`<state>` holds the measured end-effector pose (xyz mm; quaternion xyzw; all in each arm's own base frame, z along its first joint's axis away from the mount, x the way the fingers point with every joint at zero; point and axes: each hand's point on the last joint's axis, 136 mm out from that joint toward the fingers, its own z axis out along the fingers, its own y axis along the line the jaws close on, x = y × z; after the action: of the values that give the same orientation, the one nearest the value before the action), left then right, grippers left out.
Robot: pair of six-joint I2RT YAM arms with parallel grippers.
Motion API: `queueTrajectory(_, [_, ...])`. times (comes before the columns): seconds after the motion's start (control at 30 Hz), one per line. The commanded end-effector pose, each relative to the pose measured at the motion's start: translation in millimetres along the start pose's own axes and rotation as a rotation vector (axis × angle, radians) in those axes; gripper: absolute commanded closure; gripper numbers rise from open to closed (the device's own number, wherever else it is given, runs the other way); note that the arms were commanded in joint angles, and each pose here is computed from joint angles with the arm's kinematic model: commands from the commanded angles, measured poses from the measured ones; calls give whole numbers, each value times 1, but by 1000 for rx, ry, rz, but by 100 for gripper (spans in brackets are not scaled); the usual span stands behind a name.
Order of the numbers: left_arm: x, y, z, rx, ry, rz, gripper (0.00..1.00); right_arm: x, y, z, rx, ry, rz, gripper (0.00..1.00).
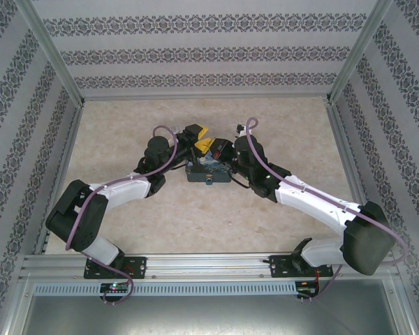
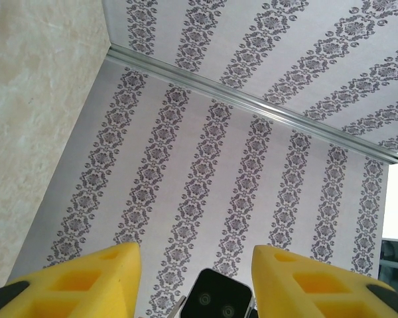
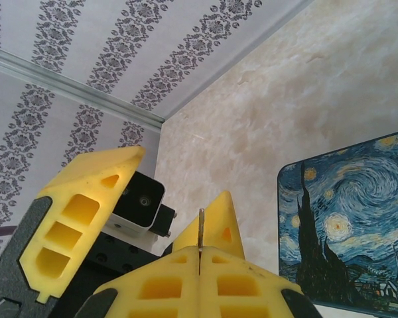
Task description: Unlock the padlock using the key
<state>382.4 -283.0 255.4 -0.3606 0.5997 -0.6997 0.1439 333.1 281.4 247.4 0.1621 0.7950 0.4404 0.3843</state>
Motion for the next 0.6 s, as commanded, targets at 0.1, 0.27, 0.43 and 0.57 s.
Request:
queueTrajectory(0.1, [9, 2, -1, 8, 15, 21, 59, -8, 4, -3, -19, -43, 20, 100])
queueTrajectory(0.27, [10, 7, -2, -9, 12, 25, 64, -9, 2, -4, -15, -46, 25, 100])
queueTrajectory(0.43, [10, 10, -3, -23, 8, 30, 72, -10, 0, -5, -13, -51, 26, 100])
queueTrajectory(0.57, [11, 13, -3, -32, 10, 31, 80, -11, -1, -5, -10, -53, 29, 100])
